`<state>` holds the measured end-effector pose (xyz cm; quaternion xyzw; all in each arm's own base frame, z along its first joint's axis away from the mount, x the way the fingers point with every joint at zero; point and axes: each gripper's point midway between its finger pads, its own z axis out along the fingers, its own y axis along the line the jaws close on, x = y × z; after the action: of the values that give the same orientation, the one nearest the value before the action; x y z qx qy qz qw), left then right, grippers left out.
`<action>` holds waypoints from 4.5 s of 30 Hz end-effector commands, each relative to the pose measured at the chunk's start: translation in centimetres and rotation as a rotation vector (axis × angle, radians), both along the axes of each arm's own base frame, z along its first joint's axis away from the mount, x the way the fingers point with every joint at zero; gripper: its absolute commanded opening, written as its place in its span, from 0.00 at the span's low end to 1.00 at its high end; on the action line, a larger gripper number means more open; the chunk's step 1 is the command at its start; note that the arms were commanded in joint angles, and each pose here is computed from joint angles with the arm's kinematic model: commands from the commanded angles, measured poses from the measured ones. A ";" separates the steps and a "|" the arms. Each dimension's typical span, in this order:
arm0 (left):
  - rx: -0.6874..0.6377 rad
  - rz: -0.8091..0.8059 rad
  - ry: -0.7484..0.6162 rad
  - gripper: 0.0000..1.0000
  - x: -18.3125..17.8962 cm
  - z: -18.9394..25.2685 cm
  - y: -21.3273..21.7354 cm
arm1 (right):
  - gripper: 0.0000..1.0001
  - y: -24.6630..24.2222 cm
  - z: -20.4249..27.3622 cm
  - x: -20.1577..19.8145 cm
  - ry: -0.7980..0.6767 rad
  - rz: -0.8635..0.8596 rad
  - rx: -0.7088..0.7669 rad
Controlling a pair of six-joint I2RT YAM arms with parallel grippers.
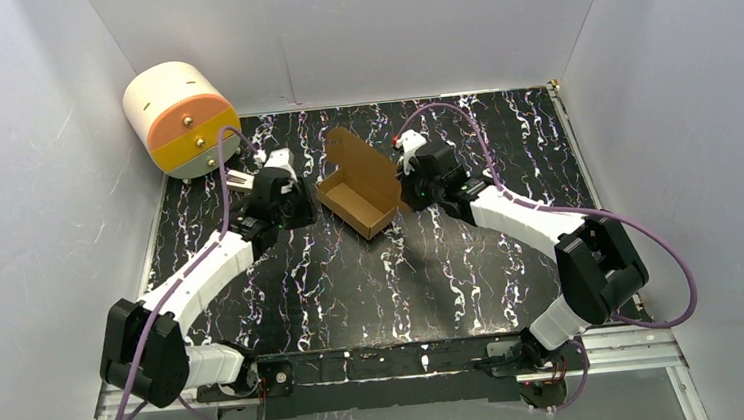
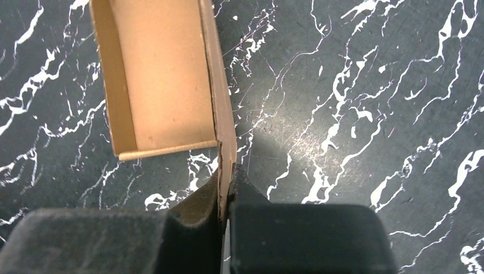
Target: Fold the paper box
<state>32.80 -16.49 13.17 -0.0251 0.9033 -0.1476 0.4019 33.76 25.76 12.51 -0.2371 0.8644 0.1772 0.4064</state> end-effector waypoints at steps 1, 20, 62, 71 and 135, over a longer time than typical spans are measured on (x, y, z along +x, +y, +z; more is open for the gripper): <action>0.064 -0.024 -0.085 0.37 1.5 3.4 2.9 | 0.05 0.6 2.5 0.5 -0.111 0.159 -0.041; 0.145 -0.308 -0.155 0.53 3.8 6.2 2.9 | 0.04 1.9 4.0 -1.4 -0.166 0.619 -0.101; -0.010 -0.430 -0.003 0.22 1.9 2.7 0.8 | 0.08 2.0 3.4 0.7 -0.117 0.430 -0.060; -0.052 -0.239 0.013 0.16 1.7 2.5 0.5 | 0.07 1.8 4.5 1.7 -0.100 0.145 -0.016; -0.349 0.185 -0.050 0.19 -4.9 -1.3 0.3 | 0.25 1.6 -1.2 -5.5 -0.050 -0.463 0.218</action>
<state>28.20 -16.82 11.34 -0.1618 0.8585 -0.2614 0.4105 28.01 28.03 9.54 -0.0087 0.8781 0.1535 0.4531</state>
